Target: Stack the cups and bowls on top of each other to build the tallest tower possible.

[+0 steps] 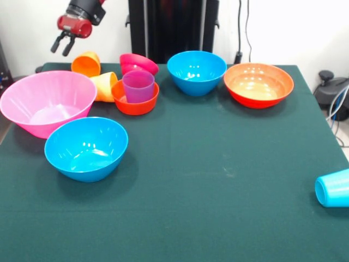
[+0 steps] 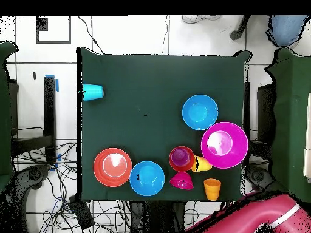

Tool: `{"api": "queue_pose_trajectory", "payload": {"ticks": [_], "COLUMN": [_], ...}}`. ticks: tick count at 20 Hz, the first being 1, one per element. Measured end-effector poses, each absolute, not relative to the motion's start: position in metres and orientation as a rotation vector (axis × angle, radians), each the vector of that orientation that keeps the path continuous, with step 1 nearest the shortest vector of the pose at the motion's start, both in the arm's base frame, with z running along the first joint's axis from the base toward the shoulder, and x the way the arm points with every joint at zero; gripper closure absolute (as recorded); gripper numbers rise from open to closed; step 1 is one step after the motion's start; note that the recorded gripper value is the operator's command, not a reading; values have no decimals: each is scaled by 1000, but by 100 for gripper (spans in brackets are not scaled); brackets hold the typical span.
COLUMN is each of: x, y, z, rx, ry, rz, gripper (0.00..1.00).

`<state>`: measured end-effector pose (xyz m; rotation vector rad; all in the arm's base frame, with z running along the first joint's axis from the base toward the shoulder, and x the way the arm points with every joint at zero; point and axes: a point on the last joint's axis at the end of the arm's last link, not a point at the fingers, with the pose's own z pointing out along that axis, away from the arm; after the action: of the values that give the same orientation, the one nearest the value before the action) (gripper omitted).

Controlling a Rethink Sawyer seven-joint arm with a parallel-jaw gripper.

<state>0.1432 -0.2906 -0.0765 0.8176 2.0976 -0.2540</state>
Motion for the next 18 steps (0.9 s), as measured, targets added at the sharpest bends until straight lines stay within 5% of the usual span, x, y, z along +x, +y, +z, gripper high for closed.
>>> {"api": "queue_pose_trajectory", "payload": {"ticks": [18], "x": [91], "y": [-311], "z": [-58], "rx": [878], "ry": [2181], "rz": [-416], "gripper": [0]}}
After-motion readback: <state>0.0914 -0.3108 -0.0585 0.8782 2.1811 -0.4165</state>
